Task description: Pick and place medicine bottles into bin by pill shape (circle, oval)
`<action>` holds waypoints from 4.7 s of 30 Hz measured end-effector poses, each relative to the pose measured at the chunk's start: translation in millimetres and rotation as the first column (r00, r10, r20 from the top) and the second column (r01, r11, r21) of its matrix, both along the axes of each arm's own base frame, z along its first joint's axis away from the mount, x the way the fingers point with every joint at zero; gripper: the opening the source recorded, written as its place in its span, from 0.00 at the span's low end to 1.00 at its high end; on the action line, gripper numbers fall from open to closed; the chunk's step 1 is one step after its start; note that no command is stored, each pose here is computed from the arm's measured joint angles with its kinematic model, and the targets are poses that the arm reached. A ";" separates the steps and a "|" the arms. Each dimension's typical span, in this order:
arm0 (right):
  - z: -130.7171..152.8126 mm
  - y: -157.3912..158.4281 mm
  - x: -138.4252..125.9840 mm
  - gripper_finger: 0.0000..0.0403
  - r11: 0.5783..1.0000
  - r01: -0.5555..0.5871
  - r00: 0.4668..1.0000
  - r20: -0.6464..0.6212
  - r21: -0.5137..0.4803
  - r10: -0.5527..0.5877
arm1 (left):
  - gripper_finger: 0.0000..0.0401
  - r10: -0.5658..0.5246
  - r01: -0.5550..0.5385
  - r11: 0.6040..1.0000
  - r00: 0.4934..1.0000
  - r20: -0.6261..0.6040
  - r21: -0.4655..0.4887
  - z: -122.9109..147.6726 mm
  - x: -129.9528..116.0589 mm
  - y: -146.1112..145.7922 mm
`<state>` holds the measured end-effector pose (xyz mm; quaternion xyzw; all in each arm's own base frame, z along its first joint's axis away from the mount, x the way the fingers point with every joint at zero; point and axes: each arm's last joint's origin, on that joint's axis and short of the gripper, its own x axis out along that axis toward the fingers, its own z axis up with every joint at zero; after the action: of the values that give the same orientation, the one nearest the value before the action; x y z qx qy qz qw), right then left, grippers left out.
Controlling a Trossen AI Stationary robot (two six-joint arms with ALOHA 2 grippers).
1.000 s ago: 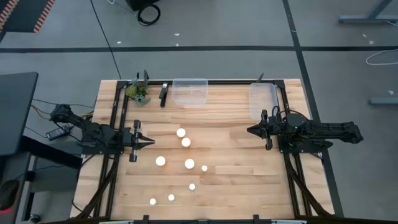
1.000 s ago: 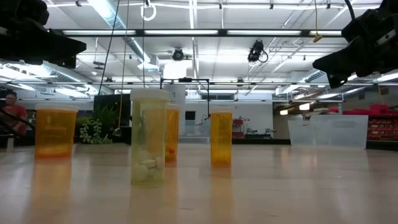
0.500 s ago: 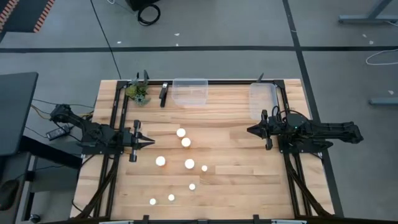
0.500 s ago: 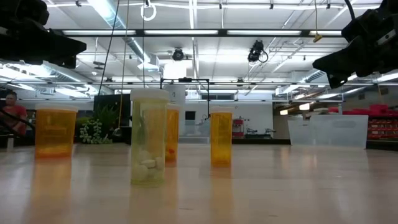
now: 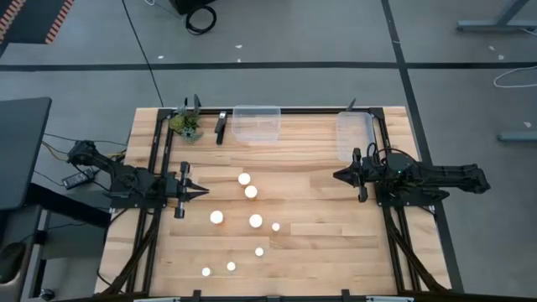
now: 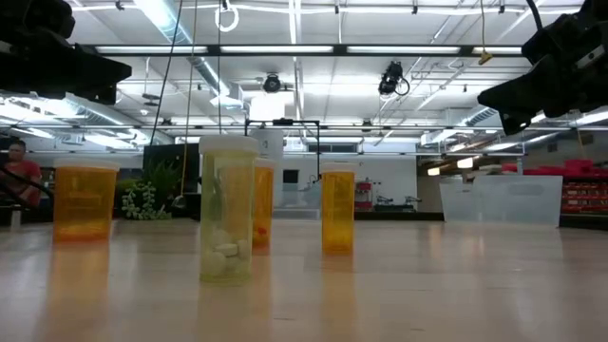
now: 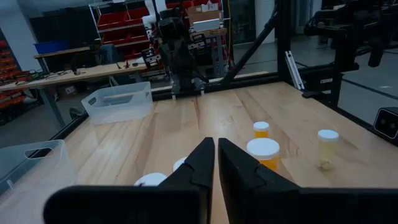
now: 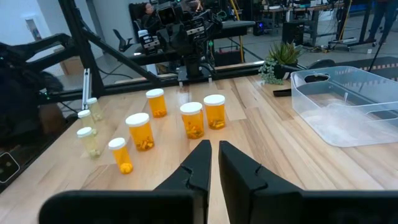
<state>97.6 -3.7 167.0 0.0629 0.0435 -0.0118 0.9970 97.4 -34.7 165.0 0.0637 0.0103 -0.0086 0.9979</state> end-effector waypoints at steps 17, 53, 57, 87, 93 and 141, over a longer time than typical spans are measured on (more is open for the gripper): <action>-0.1 0.0 0.0 0.09 1.000 0.000 1.000 -0.001 0.000 0.000 | 0.07 0.000 0.000 1.000 1.000 0.000 0.000 0.0 0.0 0.0; 0.0 0.0 0.0 0.09 1.000 0.000 1.000 0.000 0.000 0.000 | 0.09 0.000 0.000 1.000 1.000 0.000 -0.001 0.0 0.0 0.0; 0.3 0.0 0.1 0.09 1.000 0.001 1.000 0.004 0.006 -0.001 | 0.08 0.000 0.000 1.000 1.000 0.000 0.000 0.0 0.0 0.0; 23.0 -0.1 -0.7 0.09 0.996 -0.010 0.971 0.238 0.088 -0.011 | 0.08 0.000 0.000 1.000 1.000 0.000 0.000 0.0 0.0 0.0; 24.2 -0.1 -0.4 0.09 0.996 -0.011 0.968 0.249 0.091 -0.012 | 0.10 0.000 0.000 1.000 1.000 0.000 0.000 0.0 0.0 0.0; 72.1 42.7 161.1 0.15 0.995 -0.093 0.961 -0.266 -0.026 0.082 | 0.08 0.000 0.000 1.000 1.000 0.000 0.000 0.0 0.0 0.0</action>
<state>258.7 39.1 239.2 0.0398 0.1786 0.0231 0.9828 97.4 -34.7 165.0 0.0636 0.0101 -0.0088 0.9979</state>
